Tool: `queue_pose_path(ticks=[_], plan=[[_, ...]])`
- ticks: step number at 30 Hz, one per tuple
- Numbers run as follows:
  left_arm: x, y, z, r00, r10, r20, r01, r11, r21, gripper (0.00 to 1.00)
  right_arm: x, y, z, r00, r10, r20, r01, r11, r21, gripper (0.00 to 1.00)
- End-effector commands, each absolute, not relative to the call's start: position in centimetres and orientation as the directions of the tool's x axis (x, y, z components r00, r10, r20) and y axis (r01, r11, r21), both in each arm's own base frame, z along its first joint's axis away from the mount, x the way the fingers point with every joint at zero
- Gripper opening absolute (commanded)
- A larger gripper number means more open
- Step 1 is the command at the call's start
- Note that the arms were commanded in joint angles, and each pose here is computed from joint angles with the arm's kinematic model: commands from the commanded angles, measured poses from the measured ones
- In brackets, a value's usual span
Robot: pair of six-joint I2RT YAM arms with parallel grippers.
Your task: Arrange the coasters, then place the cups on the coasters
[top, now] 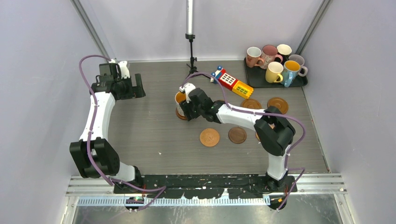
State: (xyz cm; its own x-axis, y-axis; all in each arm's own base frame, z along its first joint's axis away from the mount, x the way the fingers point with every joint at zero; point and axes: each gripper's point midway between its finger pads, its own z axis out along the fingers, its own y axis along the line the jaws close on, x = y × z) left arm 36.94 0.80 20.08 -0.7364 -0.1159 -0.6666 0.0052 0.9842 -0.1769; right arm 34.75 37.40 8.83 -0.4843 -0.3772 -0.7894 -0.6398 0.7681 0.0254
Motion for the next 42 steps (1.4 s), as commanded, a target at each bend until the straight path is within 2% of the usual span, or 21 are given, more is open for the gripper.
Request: queue_pose_path(ticks=[1,11,16,20,28,36,42], plan=[[37.3,0.7,21.4,-0.701,-0.074,-0.709,0.063,0.984,-0.165,1.0,34.2,37.7,15.7,-0.402,-0.321,-0.857,-0.682,0.729,0.047,0.64],[37.3,1.1,20.8,-0.718,-0.009,-0.696,0.103,0.988,-0.119,1.0,32.8,34.3,22.3,-0.458,-0.285,-0.842,-0.758,0.62,0.203,0.65],[37.9,1.2,20.8,-0.742,-0.006,-0.67,0.103,0.987,-0.124,1.0,35.3,27.8,26.4,-0.471,-0.283,-0.836,-0.751,0.626,0.211,0.67],[38.4,0.7,20.7,-0.743,-0.016,-0.669,0.116,0.982,-0.152,1.0,38.8,20.8,28.5,-0.498,-0.202,-0.843,-0.655,0.725,0.214,0.67],[38.9,0.5,20.3,-0.739,-0.024,-0.673,0.116,0.98,-0.163,1.0,44.1,4.6,26.8,-0.588,-0.095,-0.803,-0.373,0.913,0.165,0.67],[39.1,0.8,20.1,-0.746,-0.022,-0.666,0.109,0.982,-0.155,1.0,48.4,-8.3,24.7,-0.638,-0.012,-0.77,-0.087,0.995,0.056,0.63],[39.1,1.1,20.1,-0.753,-0.031,-0.657,0.088,0.985,-0.147,1.0,50.5,-13.9,21.6,-0.697,0.067,-0.714,0.128,0.991,-0.032,0.57]])
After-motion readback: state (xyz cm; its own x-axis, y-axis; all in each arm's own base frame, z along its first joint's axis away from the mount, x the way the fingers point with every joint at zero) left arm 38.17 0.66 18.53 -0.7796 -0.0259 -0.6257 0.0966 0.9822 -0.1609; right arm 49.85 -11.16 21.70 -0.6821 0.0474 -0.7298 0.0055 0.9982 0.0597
